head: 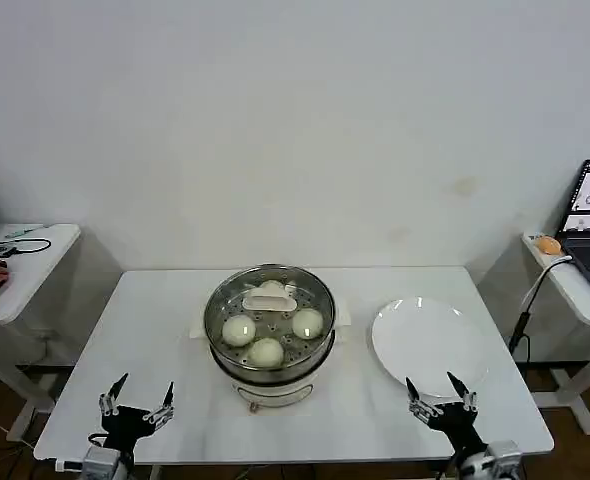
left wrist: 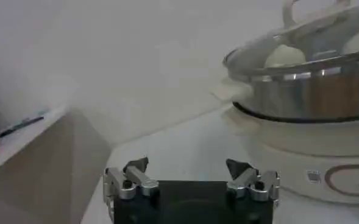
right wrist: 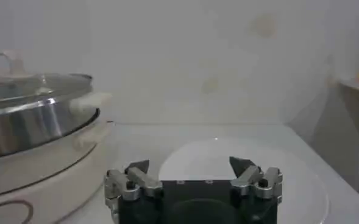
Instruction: Take steamed baozi put them in steamer then cover it.
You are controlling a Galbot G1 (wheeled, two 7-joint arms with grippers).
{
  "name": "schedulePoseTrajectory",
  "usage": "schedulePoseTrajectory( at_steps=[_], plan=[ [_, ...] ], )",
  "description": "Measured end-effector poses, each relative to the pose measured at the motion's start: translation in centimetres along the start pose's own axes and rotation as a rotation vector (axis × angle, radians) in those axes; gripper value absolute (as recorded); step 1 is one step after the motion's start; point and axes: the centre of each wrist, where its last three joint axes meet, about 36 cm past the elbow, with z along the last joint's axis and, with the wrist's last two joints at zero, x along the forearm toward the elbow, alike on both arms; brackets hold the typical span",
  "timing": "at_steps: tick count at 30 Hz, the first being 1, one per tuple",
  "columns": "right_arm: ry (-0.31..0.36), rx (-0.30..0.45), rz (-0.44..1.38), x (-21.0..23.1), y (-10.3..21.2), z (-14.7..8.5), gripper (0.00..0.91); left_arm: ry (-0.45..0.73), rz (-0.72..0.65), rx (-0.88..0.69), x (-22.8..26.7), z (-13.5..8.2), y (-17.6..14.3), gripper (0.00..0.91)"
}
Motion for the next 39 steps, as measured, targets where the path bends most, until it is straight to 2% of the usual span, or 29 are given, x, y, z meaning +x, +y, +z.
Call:
schedulePoseTrajectory(
  at_steps=[39],
  plan=[
    [-0.017,0.035,0.002,0.2,0.2,-0.1,0.907,0.001,-0.001,0.03,1.2,0.3,-0.5,0.907]
  ],
)
